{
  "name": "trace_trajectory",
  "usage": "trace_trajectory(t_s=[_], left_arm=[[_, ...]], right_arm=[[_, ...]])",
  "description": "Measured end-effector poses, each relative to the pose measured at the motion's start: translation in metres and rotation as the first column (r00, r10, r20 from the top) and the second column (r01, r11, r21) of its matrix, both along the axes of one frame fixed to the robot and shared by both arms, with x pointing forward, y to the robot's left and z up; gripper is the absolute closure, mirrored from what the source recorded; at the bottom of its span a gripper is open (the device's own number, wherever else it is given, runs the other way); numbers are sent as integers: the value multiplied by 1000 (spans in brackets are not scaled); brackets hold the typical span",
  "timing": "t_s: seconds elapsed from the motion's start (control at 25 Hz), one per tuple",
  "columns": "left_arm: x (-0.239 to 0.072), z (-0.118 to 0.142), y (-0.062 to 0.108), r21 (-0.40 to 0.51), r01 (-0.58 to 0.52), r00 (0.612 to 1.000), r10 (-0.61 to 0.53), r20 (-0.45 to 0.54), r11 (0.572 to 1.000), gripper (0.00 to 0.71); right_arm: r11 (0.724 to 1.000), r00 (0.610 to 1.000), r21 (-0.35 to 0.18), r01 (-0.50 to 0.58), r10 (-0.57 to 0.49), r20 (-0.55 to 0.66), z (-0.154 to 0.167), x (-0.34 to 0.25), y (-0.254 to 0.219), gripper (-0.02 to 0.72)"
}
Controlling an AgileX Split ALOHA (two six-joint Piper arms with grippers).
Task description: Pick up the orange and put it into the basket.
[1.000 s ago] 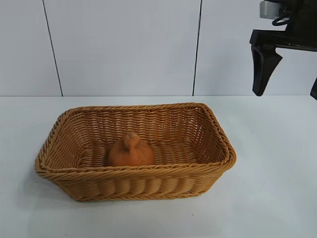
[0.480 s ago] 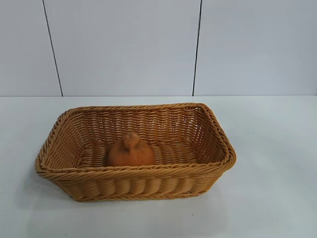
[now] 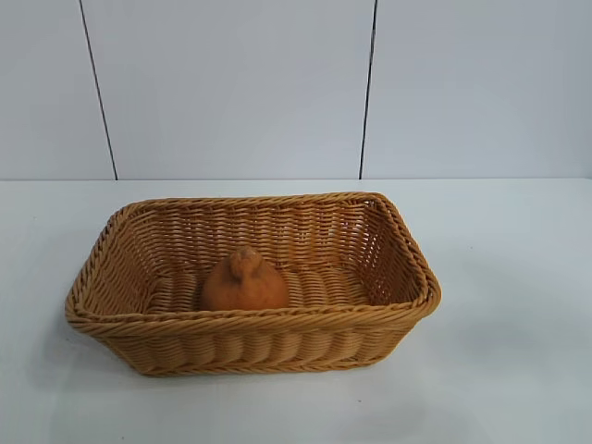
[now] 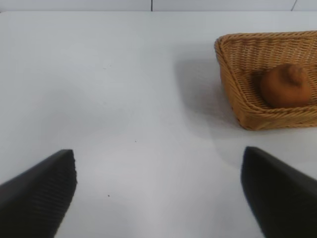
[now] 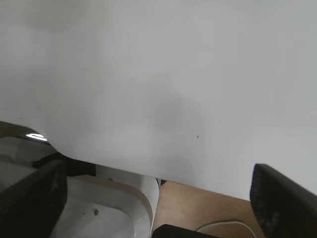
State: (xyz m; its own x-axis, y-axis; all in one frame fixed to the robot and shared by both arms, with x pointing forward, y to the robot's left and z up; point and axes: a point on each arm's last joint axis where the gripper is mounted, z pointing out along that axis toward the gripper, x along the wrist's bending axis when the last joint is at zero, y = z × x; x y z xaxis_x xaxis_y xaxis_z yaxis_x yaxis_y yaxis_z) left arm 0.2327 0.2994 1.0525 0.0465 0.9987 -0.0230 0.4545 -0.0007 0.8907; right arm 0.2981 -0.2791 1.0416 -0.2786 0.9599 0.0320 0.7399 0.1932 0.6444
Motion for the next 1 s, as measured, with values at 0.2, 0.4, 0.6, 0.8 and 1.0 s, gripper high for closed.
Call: trace_trajectory(t_s=[0.2,0.4,0.6,0.8,1.0], left_arm=[[0,0,0,0,0,1000,0,0,1000,66],[0,0,0,0,0,1000,0,0,1000,66],[0,0,0,0,0,1000,0,0,1000,66],[0,0,0,2,-1,1000,1,0,1000,66],[0,0,0,4,-3,1000,3,0,1000,66]], right_arm=[[995,994,38,88,-90,58,3,-9,-6,10],[976,965,60,212,-218,143,7,-20,-13,10],[973,922,104,205,-227,313,12,-48,-14,10],[973,890,126,192,-227,396,12,-63,-14,10],[976,894,132,173,-212,396,11,-63,-14,10]])
